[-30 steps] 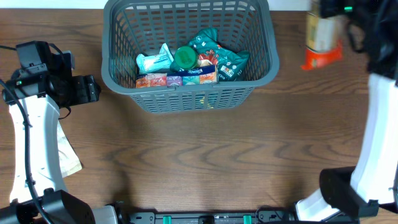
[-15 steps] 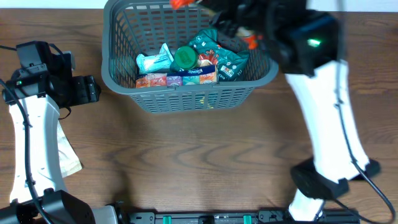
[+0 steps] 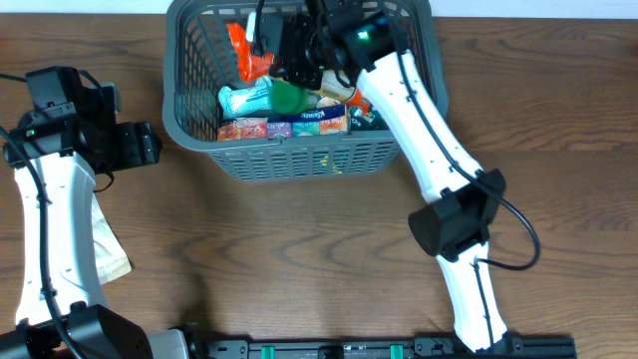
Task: Pack container
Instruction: 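Lift the snack bag and drop it into the basket with the right gripper, then lower the left gripper onto the clear plastic pouch and grasp it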
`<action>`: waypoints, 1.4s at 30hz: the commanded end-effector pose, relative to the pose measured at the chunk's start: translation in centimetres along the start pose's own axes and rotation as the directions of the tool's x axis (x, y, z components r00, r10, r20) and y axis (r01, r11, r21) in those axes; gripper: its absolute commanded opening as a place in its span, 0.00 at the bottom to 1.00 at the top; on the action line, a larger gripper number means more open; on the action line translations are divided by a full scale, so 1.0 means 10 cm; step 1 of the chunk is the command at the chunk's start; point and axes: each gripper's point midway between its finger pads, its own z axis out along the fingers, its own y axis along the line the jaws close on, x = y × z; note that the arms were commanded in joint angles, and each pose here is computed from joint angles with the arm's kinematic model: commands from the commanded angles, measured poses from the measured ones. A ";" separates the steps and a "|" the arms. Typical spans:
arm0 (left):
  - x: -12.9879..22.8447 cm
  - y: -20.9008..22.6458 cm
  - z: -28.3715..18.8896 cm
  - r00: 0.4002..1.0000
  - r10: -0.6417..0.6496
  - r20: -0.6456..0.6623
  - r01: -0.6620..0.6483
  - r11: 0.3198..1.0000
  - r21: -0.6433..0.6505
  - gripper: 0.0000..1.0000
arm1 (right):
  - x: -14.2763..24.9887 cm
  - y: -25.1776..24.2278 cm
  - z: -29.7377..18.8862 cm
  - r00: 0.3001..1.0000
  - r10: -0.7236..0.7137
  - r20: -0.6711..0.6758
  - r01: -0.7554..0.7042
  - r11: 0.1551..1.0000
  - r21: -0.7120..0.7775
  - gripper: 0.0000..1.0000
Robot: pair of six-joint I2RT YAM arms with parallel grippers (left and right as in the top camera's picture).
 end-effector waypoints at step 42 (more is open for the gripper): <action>0.75 0.55 -1.38 0.927 -0.374 0.031 0.370 0.894 -0.255 0.88 | 2.31 -0.66 -4.10 0.189 0.890 0.415 -0.803 -0.103 0.587 0.99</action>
